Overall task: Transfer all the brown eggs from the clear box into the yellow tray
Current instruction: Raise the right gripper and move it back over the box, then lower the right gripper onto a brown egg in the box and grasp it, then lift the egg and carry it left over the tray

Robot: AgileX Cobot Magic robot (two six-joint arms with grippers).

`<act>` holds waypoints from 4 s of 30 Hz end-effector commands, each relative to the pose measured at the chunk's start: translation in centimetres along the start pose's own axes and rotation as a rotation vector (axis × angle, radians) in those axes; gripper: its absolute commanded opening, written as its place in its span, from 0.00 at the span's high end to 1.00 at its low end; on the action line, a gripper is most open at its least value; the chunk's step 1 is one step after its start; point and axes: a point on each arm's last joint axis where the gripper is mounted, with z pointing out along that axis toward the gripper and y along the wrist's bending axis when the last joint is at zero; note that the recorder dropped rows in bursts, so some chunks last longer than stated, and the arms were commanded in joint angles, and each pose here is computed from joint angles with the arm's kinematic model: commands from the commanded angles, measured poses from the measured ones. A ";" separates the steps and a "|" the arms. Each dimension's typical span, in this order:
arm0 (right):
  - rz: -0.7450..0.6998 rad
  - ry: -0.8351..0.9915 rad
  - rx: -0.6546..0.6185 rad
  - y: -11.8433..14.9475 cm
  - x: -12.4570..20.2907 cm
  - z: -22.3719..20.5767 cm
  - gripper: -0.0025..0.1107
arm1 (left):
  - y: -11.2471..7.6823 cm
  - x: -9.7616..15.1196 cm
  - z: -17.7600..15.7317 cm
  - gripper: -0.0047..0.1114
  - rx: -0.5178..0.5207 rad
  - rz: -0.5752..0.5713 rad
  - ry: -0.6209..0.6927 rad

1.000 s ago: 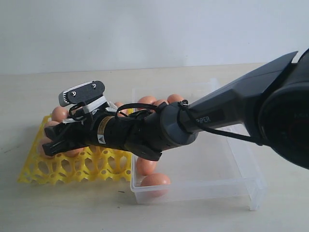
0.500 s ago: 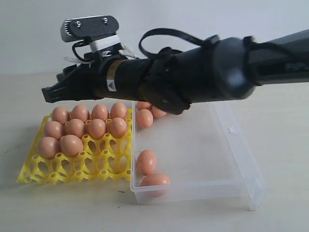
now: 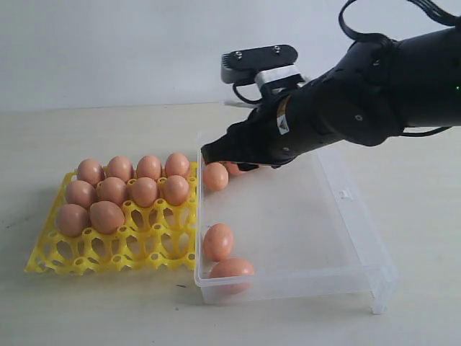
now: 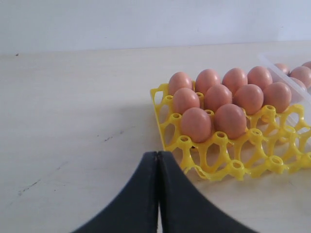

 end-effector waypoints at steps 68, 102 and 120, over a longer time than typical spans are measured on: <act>0.245 0.351 -0.201 0.2 4.2 6.5 0.57 | 0.0 -0.2 -0.1 0.96 -0.002 0.002 -0.019; 0.176 0.388 -0.200 1.4 5.5 10.6 0.77 | 0.0 -0.2 -0.1 0.96 -0.002 0.002 -0.019; -0.064 -0.251 -0.227 5.5 -3.0 1.6 0.98 | 0.0 -0.2 -0.1 0.96 -0.002 0.002 -0.019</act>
